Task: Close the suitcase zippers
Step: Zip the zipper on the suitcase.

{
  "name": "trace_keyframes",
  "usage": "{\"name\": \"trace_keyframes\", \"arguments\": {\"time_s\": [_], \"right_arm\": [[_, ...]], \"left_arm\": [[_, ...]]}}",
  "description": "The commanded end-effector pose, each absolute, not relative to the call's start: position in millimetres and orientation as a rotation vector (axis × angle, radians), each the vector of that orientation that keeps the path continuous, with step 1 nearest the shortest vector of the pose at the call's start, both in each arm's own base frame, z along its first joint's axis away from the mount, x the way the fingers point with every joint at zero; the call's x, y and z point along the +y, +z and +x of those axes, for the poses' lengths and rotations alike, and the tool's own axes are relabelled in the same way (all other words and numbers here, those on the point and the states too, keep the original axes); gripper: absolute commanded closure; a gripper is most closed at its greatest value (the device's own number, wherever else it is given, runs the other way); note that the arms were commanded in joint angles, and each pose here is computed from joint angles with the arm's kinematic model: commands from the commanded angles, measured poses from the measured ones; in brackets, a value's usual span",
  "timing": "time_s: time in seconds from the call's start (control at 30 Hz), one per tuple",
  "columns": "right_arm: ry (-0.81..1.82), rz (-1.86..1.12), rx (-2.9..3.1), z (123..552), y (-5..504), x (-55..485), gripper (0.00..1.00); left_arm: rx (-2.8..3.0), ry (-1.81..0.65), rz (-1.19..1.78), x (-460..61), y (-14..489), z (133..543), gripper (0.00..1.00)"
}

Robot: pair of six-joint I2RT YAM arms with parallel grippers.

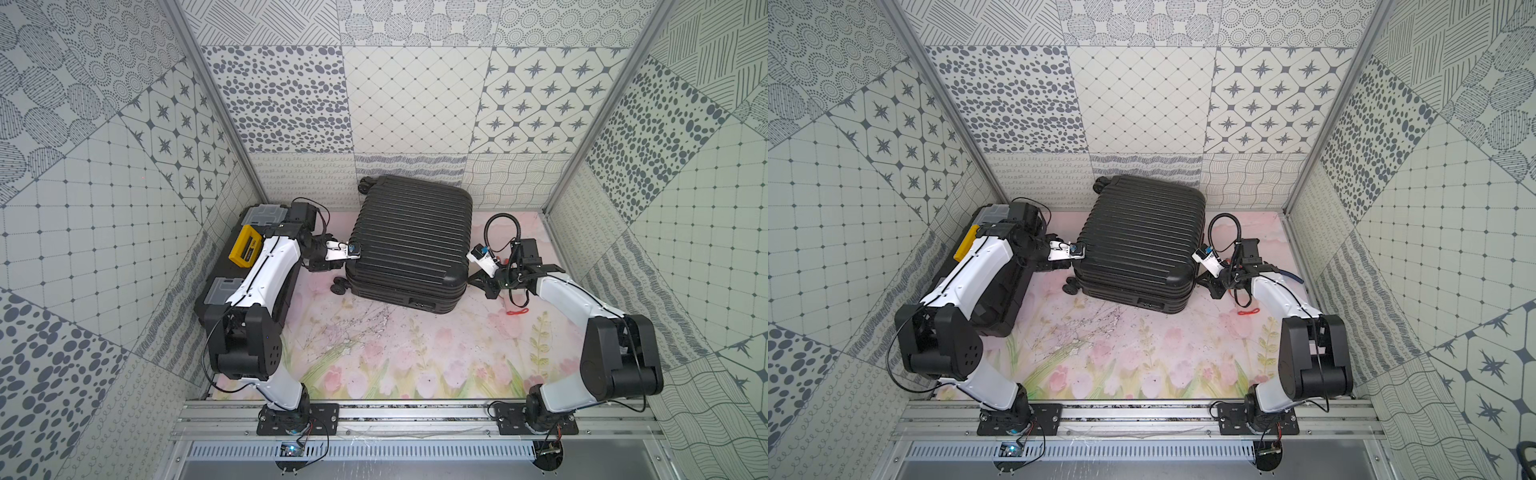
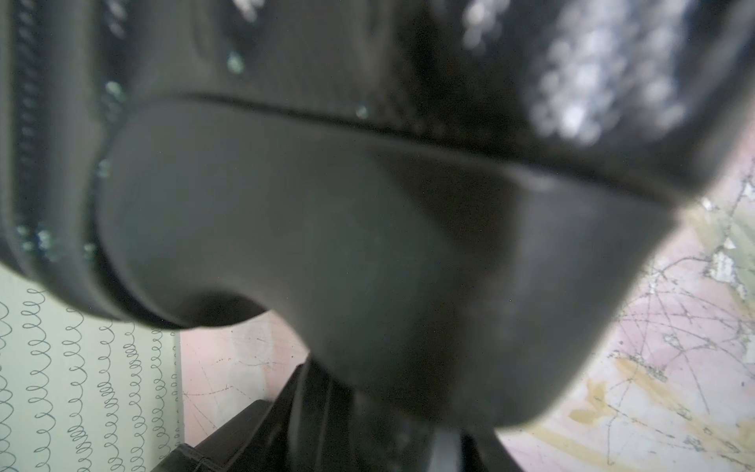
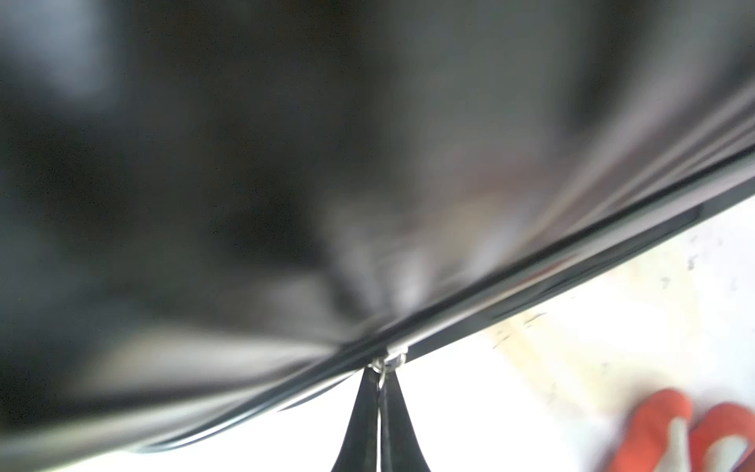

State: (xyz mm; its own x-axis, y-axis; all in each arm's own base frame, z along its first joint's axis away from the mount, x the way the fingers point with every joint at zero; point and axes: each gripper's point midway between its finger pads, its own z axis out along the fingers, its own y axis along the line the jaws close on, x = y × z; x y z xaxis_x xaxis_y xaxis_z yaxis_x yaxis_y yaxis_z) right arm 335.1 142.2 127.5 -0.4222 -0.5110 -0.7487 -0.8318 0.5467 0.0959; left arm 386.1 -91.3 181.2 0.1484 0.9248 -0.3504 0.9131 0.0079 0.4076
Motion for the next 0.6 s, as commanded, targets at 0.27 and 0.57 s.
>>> {"name": "trace_keyframes", "arguments": {"time_s": [0.27, 0.57], "right_arm": [[0.774, -1.156, 1.994, 258.4, 148.0, 180.1, 0.99], [0.778, -1.240, 1.883, 224.7, 156.5, 205.1, 0.99]], "left_arm": [[2.170, -0.111, 1.354, -89.1, 184.3, 393.3, 1.00], [2.257, -0.123, 1.251, -86.9, 192.0, 389.4, 1.00]]}}
